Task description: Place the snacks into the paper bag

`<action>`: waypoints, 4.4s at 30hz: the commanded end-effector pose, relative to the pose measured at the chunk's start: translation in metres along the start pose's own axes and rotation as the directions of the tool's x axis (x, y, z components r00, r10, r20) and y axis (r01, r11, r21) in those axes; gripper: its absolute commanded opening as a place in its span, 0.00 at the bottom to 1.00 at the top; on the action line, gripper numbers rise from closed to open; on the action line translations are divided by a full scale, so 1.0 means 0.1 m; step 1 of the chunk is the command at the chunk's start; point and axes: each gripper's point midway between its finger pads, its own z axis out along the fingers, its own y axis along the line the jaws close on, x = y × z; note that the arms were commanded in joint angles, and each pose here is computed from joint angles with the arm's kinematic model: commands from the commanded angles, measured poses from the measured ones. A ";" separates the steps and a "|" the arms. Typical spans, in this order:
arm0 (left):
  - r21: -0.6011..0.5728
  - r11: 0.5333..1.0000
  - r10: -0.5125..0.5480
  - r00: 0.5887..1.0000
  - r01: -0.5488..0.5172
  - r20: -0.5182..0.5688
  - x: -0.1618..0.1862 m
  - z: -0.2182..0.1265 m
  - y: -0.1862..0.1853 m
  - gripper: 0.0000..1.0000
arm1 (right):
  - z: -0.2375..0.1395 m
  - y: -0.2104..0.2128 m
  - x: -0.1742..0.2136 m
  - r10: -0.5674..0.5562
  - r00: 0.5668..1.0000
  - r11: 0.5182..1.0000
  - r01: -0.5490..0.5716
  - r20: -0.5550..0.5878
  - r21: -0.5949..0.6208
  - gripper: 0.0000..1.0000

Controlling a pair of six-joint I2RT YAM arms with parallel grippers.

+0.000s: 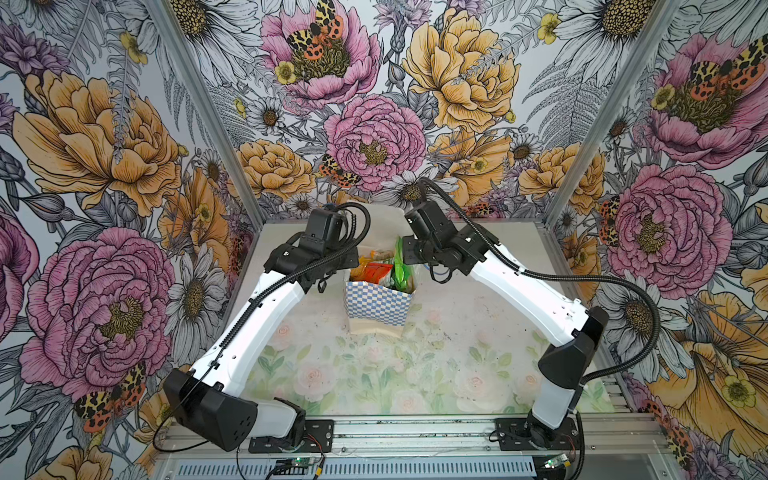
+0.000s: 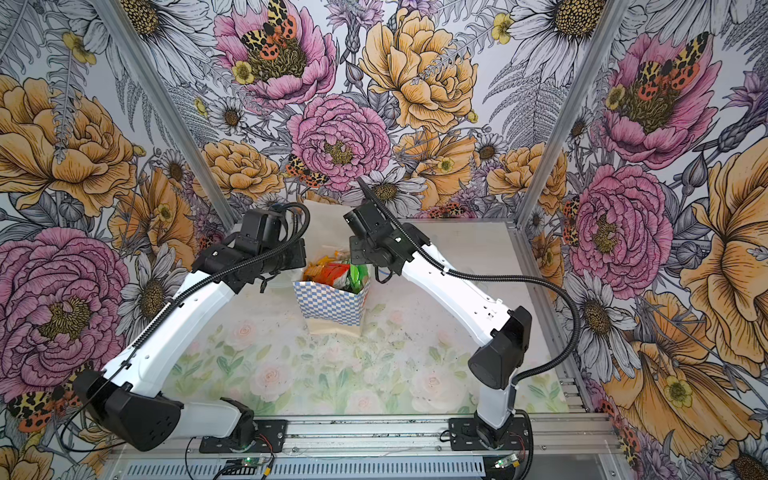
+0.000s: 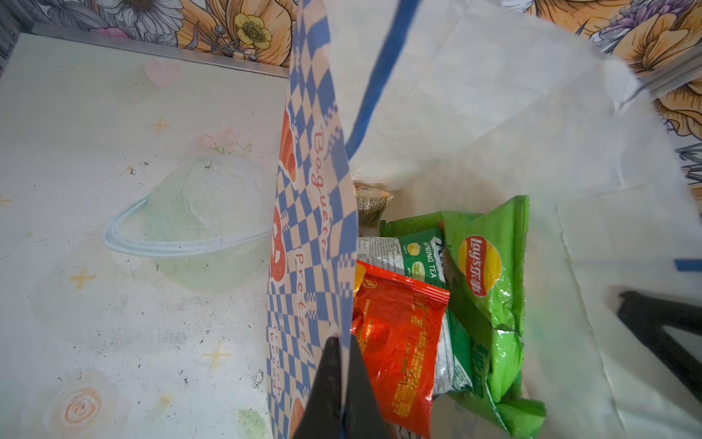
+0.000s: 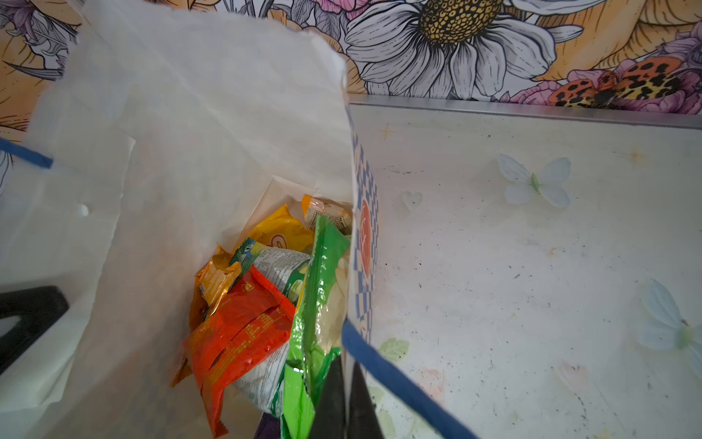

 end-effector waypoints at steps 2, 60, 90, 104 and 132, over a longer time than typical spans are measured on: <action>0.125 0.992 -0.019 0.990 0.001 0.142 -0.33 -0.16 -0.66 0.00 | -0.67 -0.26 -0.49 0.120 0.969 0.991 -0.102 0.218 -0.089 0.00; 0.136 0.983 0.076 0.954 -0.120 0.289 0.07 -0.72 -0.84 0.99 | -0.83 -0.83 -0.09 0.185 0.970 0.973 -0.158 0.160 -0.168 0.63; -0.332 0.855 -0.014 0.659 0.397 0.752 0.78 -0.42 1.92 0.99 | -2.08 -2.67 0.80 0.079 0.731 0.791 -0.460 0.677 0.404 0.83; -0.564 0.825 0.300 0.828 0.024 0.474 0.62 0.66 2.17 0.99 | -0.88 -3.15 1.52 -0.041 0.830 0.677 -0.386 0.556 0.626 1.00; -0.375 0.924 0.171 0.807 0.068 0.566 0.62 0.98 2.35 0.99 | 0.56 -3.58 1.28 -0.077 0.852 0.846 -0.220 0.519 0.487 1.00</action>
